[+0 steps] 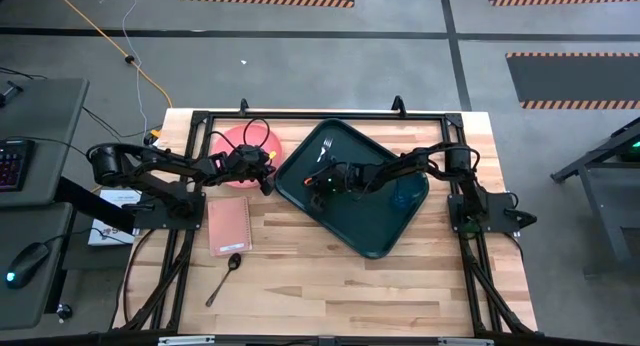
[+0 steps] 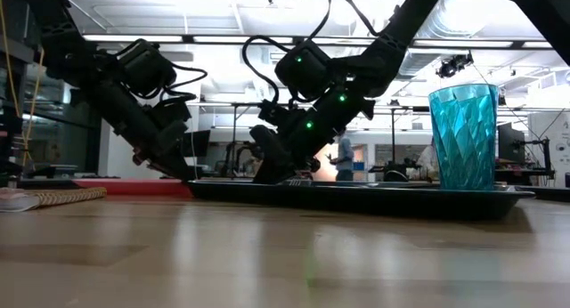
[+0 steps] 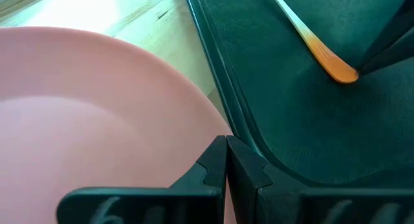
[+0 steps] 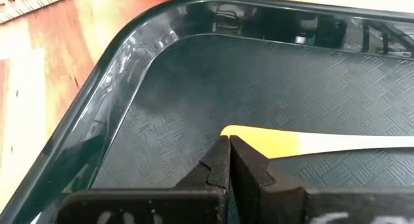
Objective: Pick and place plate/cup/fork/spoon on tray
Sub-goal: Put the orange fork on the black serving tray to the left
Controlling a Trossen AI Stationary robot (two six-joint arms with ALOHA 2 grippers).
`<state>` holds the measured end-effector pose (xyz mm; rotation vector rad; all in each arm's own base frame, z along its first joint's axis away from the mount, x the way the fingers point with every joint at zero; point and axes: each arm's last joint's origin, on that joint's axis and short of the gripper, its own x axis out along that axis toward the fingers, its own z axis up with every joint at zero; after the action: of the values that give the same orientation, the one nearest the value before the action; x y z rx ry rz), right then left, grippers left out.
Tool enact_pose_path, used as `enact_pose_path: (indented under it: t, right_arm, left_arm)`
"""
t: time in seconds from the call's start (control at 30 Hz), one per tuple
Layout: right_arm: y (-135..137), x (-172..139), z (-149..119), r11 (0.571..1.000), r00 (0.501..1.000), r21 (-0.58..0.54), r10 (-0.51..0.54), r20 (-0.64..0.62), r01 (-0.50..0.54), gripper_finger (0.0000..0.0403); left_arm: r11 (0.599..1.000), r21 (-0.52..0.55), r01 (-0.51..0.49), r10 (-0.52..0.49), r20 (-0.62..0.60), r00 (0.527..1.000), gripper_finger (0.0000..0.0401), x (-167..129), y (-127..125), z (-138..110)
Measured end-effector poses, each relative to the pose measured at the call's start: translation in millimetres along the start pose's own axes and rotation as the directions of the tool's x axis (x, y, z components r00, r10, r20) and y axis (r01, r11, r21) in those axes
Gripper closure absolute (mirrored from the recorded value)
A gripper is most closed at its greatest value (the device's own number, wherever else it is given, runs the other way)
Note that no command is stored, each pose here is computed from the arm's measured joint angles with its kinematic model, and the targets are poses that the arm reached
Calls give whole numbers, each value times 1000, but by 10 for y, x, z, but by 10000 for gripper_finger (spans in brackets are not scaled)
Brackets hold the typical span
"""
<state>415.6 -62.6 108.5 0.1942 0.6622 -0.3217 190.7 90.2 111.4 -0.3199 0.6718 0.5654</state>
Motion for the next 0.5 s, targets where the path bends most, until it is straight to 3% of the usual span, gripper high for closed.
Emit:
enact_pose_path:
  t: [0.33, 0.5]
  right_arm:
    - [8, 0, -15, 999, 999, -24, 42, -22, -42, 403]
    - [-14, 0, -27, 999, 1000, -35, 0, -31, -1, 403]
  left_arm:
    - [1000, 0, 0, 0, 0, 1000, 401, 0, 0, 0]
    - [1000, 1, 0, 0, 0, 1000, 401, 0, -1, 0]
